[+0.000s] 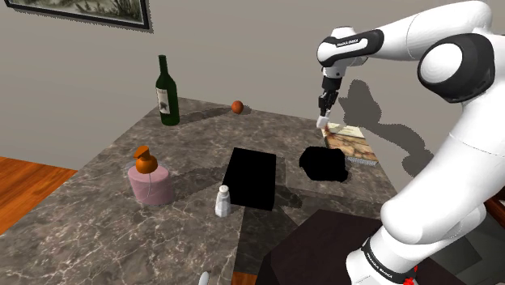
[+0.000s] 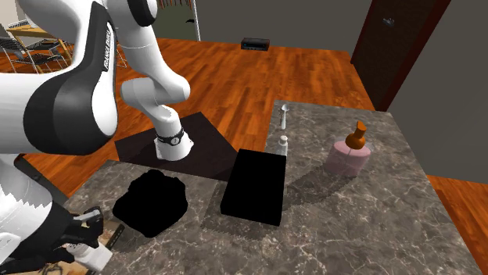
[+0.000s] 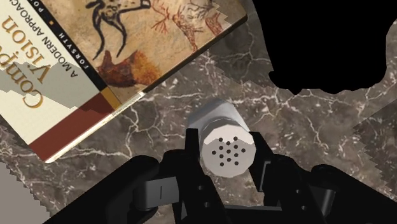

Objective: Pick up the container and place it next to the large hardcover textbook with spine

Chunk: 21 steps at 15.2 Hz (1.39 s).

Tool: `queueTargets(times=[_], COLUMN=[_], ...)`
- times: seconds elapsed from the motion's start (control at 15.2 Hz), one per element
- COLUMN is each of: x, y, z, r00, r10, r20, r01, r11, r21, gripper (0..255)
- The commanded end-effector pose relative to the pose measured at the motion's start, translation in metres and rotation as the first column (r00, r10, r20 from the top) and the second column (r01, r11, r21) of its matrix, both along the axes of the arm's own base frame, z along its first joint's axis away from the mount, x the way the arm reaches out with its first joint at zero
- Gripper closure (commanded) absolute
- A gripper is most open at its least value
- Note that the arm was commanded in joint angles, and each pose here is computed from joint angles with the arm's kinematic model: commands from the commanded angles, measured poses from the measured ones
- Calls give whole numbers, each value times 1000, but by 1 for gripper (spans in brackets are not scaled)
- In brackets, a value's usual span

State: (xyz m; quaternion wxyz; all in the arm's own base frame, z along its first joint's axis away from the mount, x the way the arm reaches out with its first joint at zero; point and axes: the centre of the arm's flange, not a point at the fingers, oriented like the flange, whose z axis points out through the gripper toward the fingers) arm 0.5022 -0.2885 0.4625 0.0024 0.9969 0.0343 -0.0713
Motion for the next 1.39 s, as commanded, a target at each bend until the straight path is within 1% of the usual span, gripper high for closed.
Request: queueTargets(times=[0.0, 0.99, 1.32], x=[-1, -1, -1], y=[0, 0, 0], z=[-10, -91, -91], r00=[1000, 1000, 1000], r10=[0, 0, 0], r20=[1, 1, 1], r01=[0, 0, 0], r11=[1000, 1000, 1000], r21=[0, 0, 0], gripper=[255, 255, 255])
